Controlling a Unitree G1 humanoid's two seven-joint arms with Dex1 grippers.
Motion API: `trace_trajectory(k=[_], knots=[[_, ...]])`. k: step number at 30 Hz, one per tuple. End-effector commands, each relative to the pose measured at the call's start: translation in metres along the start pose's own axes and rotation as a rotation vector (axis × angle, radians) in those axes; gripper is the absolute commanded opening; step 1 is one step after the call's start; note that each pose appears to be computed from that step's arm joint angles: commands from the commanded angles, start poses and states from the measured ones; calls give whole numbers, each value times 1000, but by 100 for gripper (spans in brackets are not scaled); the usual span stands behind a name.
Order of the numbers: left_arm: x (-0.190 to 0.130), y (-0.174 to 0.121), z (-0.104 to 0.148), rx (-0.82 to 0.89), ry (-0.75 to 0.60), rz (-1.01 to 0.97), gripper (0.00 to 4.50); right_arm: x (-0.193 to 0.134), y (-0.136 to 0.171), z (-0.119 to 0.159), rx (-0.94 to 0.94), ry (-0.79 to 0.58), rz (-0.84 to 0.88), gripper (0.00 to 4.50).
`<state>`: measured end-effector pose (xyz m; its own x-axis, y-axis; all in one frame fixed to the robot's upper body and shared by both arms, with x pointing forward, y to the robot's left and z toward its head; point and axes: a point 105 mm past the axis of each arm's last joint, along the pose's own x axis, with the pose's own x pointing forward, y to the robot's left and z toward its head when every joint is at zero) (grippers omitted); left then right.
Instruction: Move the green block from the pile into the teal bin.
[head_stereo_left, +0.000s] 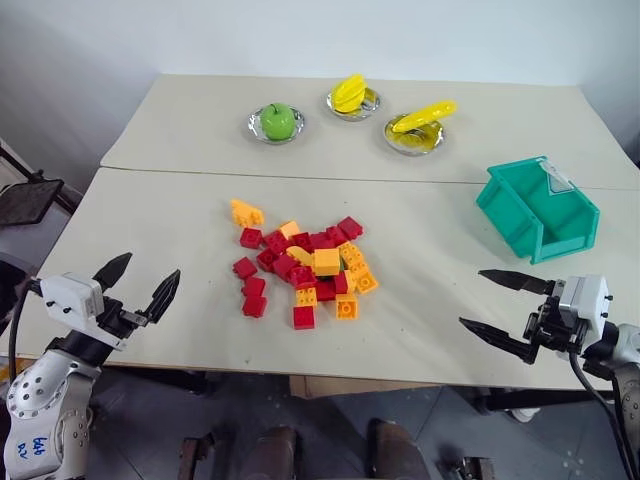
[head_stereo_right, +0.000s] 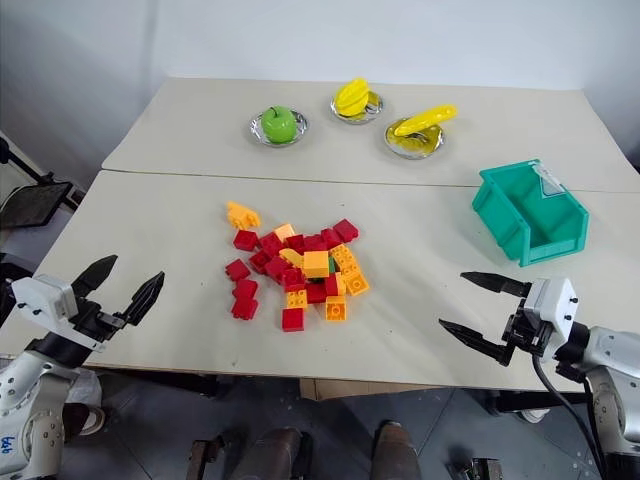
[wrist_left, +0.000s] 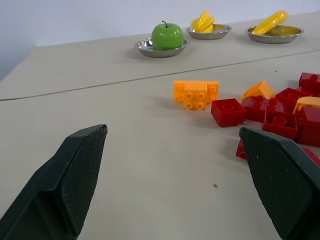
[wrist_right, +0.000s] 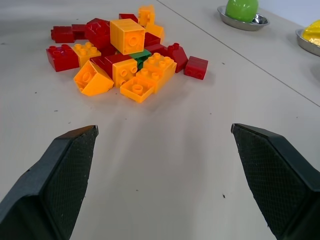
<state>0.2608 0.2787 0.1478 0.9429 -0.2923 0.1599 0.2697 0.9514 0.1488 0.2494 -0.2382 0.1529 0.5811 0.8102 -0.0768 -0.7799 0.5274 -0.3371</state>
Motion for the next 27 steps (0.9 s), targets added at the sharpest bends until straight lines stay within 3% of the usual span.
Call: trace_trajectory(k=[1,5,8,14,17,19,23,27], knots=[[-2,2,6,28,-17,10,450,0,-2,5,-32,-16,-7,448],[-3,-2,13,-34,-57,-31,450,1,-4,7,-33,-25,-15,448],[-12,-23,21,-55,-35,-198,450,8,-11,31,-17,-113,-55,448],[-36,-52,13,100,149,-595,450,12,-7,39,-82,-91,37,448],[-29,-43,14,161,137,-580,450,9,-12,33,-96,-75,26,448],[-17,-22,23,145,64,-449,450,2,-19,26,-88,-60,-28,448],[-18,-29,18,126,89,-524,450,-11,-27,20,-78,-40,-99,448],[-15,-40,12,77,93,-612,361,-21,-31,15,-84,-11,-134,450]])
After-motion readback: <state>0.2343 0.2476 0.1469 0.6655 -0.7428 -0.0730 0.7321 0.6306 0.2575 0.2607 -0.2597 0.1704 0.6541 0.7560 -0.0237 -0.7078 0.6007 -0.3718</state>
